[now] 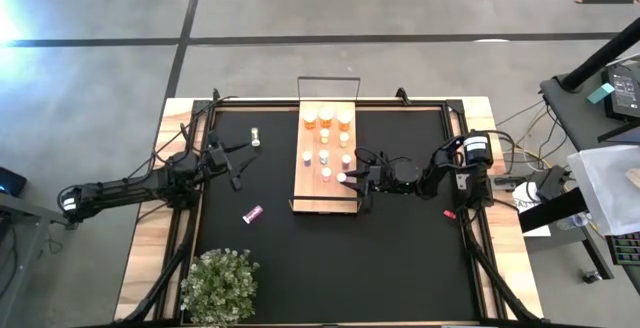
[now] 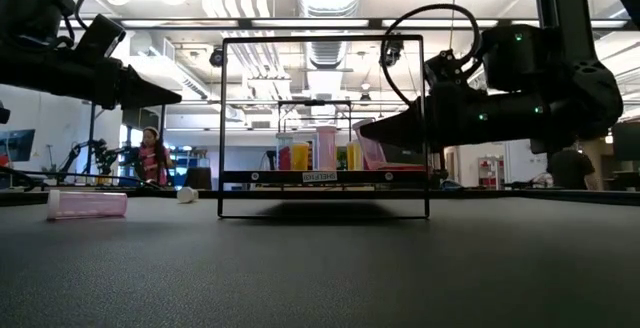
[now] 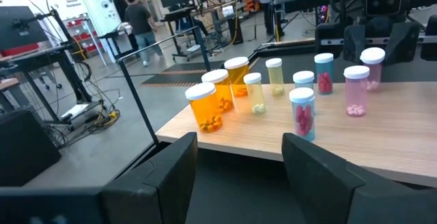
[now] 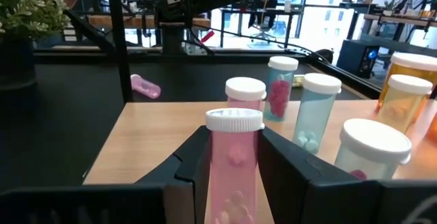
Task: Pick and place medicine bottles onto shelf by color
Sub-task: Put the bottom pink medicine bottle on the shelf aligned with the other pink medicine bottle
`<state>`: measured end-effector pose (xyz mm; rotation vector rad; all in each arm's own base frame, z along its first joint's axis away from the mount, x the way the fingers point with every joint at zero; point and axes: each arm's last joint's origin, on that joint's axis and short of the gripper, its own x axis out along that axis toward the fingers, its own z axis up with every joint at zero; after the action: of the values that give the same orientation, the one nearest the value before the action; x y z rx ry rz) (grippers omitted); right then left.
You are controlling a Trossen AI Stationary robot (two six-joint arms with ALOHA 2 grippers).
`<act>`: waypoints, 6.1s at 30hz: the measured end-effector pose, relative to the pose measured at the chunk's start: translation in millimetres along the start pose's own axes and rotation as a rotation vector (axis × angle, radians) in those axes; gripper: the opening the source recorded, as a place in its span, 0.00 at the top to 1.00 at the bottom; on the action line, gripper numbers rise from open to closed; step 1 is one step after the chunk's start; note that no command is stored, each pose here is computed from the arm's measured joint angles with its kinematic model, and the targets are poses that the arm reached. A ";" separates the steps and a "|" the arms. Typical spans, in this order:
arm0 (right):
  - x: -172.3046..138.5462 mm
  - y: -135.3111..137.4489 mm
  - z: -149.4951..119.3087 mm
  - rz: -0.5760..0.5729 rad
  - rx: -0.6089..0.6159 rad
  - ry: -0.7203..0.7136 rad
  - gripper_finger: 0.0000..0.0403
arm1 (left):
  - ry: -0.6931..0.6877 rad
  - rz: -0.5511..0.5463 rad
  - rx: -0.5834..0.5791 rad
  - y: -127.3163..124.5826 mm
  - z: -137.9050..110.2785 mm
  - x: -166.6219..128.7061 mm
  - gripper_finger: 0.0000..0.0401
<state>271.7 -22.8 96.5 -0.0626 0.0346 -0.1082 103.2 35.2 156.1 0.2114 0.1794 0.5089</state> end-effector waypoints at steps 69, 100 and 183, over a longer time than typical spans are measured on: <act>-17.9 -2.3 27.2 0.009 0.046 0.228 0.58 | -0.001 0.000 0.000 0.0 0.1 0.0 0.50; 22.8 -2.8 56.5 0.036 0.000 0.663 0.57 | 0.000 0.000 0.000 0.0 0.0 0.0 0.50; -61.6 35.0 82.6 0.216 -0.048 -0.218 0.74 | 0.000 0.000 0.000 0.0 0.0 0.0 0.50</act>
<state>217.3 23.6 178.6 -0.1183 -0.1732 0.1158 103.2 35.2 156.1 0.2115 0.1792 0.5087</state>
